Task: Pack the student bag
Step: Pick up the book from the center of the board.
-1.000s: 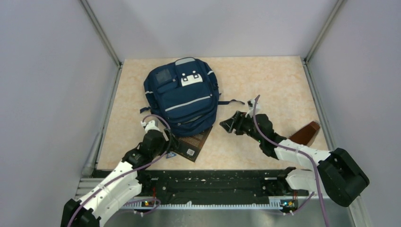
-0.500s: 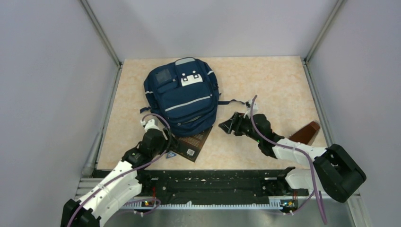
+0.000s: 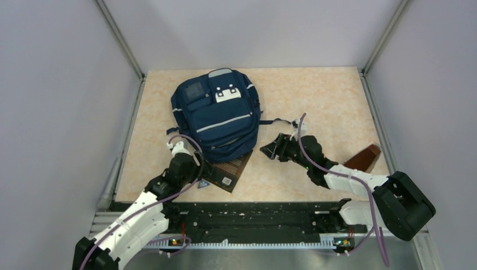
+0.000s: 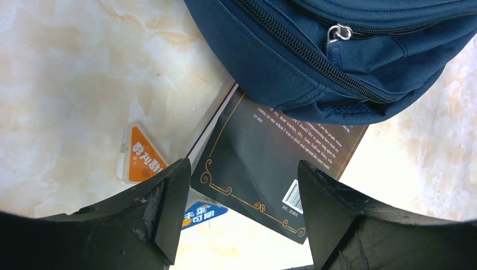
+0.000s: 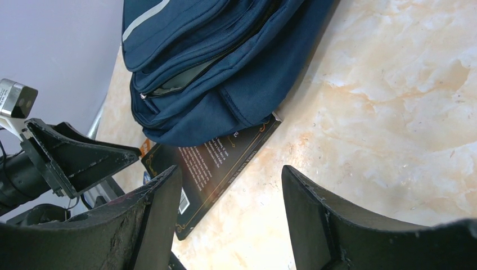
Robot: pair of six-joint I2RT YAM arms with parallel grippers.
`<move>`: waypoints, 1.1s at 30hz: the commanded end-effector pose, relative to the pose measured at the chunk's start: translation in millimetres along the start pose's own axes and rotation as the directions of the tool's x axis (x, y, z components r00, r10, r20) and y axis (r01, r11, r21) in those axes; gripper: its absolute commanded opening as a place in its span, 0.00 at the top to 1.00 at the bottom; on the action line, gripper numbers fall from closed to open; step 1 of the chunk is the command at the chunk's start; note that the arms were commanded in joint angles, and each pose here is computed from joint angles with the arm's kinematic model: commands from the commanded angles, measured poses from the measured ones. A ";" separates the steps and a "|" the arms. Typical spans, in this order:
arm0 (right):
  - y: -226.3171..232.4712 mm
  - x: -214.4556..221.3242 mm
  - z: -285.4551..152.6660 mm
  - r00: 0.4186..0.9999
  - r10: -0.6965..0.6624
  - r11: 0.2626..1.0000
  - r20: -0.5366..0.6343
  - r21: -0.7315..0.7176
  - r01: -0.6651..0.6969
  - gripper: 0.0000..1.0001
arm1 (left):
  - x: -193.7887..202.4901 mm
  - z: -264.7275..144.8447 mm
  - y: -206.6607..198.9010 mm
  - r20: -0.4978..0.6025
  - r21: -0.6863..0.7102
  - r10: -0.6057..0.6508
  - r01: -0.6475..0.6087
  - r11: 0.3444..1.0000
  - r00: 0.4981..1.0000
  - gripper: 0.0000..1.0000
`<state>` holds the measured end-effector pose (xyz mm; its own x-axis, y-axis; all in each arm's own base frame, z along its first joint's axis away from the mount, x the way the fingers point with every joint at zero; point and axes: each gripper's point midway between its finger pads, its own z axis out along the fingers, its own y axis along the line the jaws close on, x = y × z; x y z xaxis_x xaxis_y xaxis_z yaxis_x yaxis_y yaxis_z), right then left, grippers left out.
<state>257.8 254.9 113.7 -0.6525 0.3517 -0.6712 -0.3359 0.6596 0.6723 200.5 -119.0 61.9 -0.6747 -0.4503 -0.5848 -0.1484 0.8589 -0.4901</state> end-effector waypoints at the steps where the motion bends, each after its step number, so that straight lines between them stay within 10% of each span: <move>1: 11.2 -2.0 -0.5 1.000 -0.005 0.999 0.017 -0.046 0.006 0.36 | -13.1 -3.4 1.5 0.061 -0.018 -0.004 0.006 1.000 0.998 0.25; 33: 10.6 0.2 -0.3 1.000 0.007 0.999 0.011 -0.045 -0.007 0.37 | 2.1 2.9 -13.0 -0.002 0.072 -0.033 0.033 0.997 0.999 0.33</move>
<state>257.0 255.8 114.2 -0.6596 0.3604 -0.6596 -0.3274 0.6521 0.6838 199.0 -122.2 58.3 -0.6883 -0.4451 -0.5728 -0.1418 0.8569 -0.4956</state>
